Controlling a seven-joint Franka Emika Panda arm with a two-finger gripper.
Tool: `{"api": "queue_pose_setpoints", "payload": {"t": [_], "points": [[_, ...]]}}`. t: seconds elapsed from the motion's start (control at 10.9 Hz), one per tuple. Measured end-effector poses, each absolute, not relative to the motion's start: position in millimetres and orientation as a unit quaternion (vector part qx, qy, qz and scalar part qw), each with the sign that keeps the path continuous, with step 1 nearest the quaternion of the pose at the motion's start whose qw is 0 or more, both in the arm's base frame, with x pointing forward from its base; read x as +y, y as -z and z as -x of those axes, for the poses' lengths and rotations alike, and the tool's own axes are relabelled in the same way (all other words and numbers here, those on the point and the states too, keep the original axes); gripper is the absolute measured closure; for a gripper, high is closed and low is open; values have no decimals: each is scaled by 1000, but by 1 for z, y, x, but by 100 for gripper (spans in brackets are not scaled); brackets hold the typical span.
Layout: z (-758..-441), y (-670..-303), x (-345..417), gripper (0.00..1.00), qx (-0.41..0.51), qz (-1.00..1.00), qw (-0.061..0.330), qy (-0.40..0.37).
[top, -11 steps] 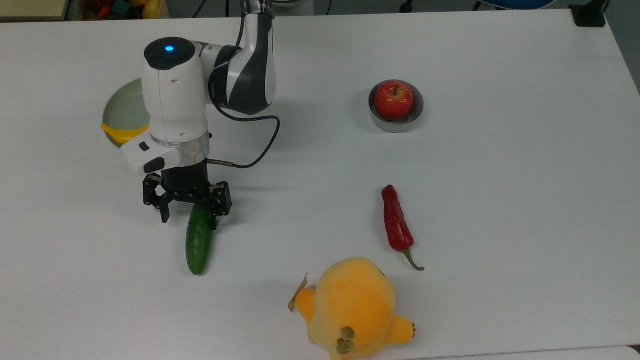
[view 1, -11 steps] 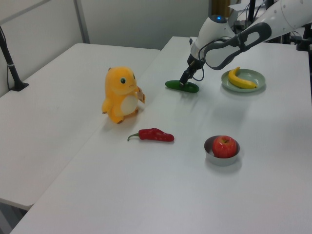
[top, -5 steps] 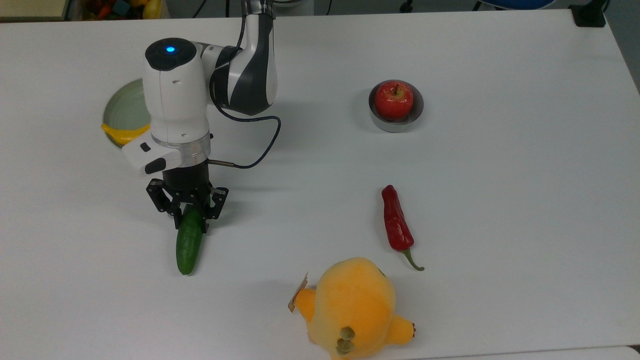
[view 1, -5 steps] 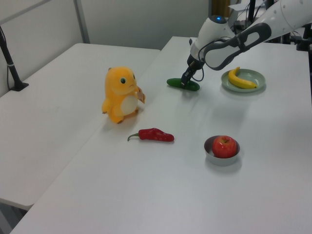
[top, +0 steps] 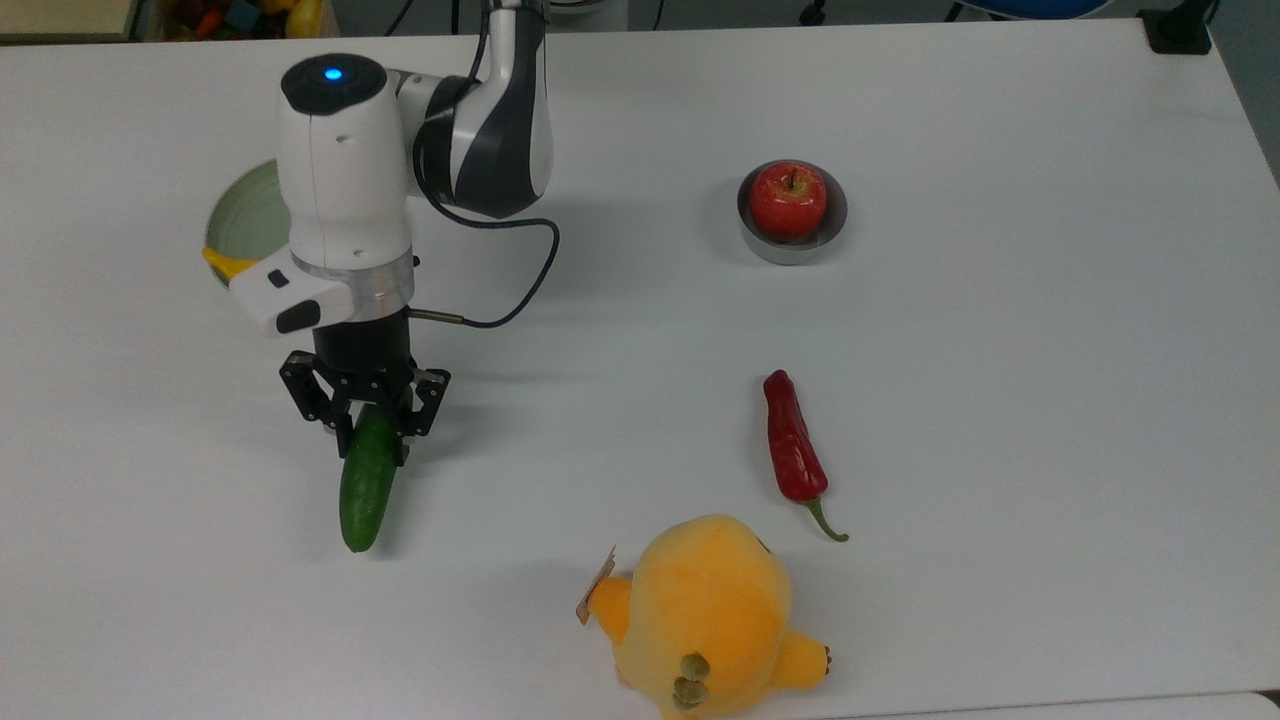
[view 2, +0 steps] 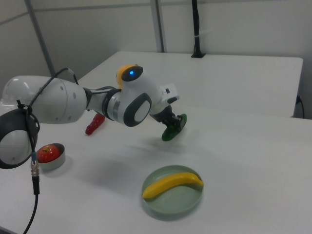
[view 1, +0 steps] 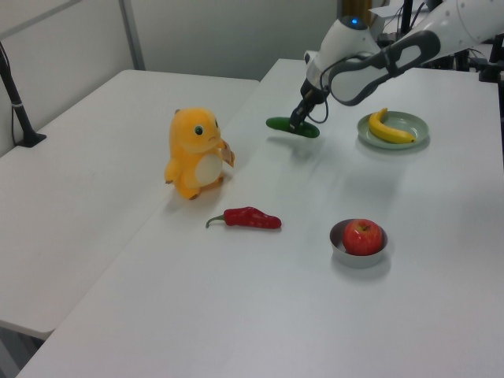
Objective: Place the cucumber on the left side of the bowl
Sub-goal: 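Lift the cucumber and carry it toward the apple bowl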
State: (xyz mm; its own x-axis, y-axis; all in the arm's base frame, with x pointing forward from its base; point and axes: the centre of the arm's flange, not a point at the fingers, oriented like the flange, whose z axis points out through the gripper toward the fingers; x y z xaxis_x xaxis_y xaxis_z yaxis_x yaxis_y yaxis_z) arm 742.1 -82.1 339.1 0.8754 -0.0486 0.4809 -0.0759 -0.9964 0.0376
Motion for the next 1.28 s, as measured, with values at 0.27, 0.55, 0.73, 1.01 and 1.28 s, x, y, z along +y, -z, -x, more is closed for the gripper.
{"api": "queue_pose_setpoints", "payload": {"t": [0.27, 0.55, 0.73, 1.01, 1.28], "points": [[-731, -401, -80, 52, -33, -972, 18, -233], [-699, -485, -55, 52, -18, -983, -2, -185], [-667, -537, -24, 52, 3, -989, -18, -145], [-615, -589, 37, 52, 47, -993, -58, -92], [-577, -593, 152, 52, 88, -991, -89, -46]]}}
